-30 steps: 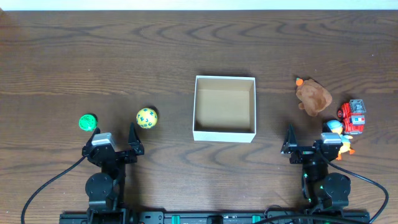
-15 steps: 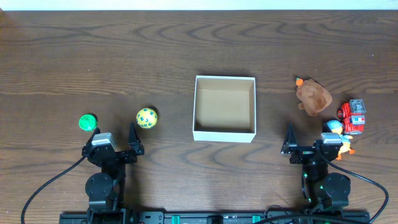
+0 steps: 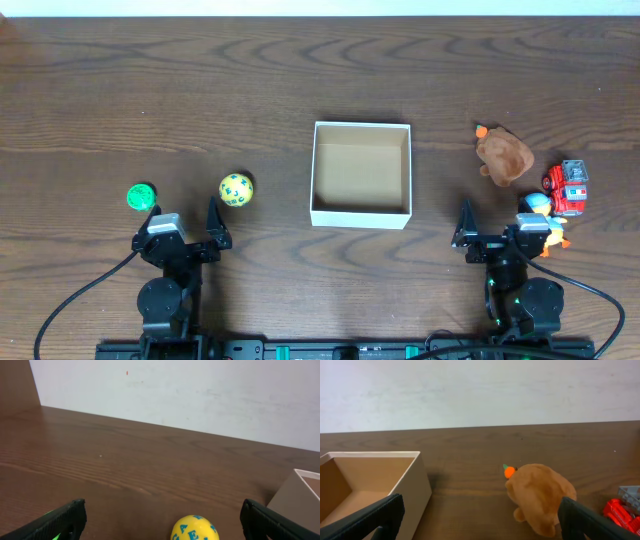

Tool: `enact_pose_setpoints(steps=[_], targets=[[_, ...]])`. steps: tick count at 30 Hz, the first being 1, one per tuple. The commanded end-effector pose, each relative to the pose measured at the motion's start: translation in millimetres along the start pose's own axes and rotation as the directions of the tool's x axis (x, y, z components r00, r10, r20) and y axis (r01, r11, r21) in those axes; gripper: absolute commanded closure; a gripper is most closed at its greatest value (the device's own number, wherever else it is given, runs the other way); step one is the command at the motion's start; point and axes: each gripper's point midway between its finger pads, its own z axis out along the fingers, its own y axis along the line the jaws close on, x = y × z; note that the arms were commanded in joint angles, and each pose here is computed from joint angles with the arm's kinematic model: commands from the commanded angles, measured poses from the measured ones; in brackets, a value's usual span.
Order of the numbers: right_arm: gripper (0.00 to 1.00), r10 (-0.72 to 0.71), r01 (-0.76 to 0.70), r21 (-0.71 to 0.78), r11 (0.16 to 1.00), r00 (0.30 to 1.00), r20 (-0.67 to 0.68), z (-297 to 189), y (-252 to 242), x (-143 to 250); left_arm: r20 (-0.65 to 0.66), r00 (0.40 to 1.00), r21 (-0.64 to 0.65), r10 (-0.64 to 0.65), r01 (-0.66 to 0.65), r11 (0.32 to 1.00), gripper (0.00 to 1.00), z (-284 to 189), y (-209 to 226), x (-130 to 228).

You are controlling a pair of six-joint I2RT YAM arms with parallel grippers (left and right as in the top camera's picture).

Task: Pack container

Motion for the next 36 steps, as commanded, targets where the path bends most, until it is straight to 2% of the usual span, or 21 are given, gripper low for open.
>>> enact_pose_setpoints(steps=[1, 4, 7, 13, 20, 25, 29, 36], targets=[[0.01, -0.002, 0.002, -0.013, 1.0, 1.0, -0.001, -0.4, 1.7, 0.6, -0.047, 0.999, -0.039, -0.006, 0.004, 0.999, 0.02, 0.7, 8.0, 16.2], [0.01, 0.033, -0.033, -0.012, 0.999, 0.999, -0.013, 0.3, 1.5, 3.0, -0.051, 0.999, -0.028, -0.007, 0.006, 1.0, 0.02, 0.8, 6.0, 16.9], [0.01, 0.082, -0.083, -0.008, 0.997, 0.996, -0.037, 1.6, 1.0, 8.3, -0.059, 0.998, 0.045, -0.013, 0.016, 0.999, 0.02, 0.3, -6.7, 16.9], [0.01, 0.118, -0.118, 0.012, 0.993, 0.986, -0.114, 1.4, 0.9, 8.3, -0.108, 0.987, 0.105, -0.116, 0.127, 0.986, 0.02, -7.1, -21.8, 2.3], [0.01, 0.118, -0.112, 0.039, 0.993, 0.967, -0.228, -4.4, 5.0, -27.9, -0.248, 0.961, 0.139, -0.124, 0.163, 0.977, 0.02, -19.1, -38.1, -21.6], [0.01, 0.125, -0.107, 0.073, 0.992, 0.937, -0.326, -6.6, 6.6, -65.1, -0.397, 0.909, 0.095, -0.126, 0.177, 0.98, 0.02, -22.9, -42.0, -40.3], [0.01, 0.157, -0.097, 0.15, 0.984, 0.869, -0.469, -2.6, -1.4, -88.2, -0.536, 0.834, 0.042, -0.128, 0.177, 0.983, 0.02, -25.0, -42.7, -45.6], [0.01, 0.251, -0.018, 0.314, 0.949, 0.646, -0.721, 8.8, -43.4, -105.9, -0.696, 0.706, -0.024, -0.135, 0.164, 0.986, 0.02, -24.9, -41.1, -35.5]])
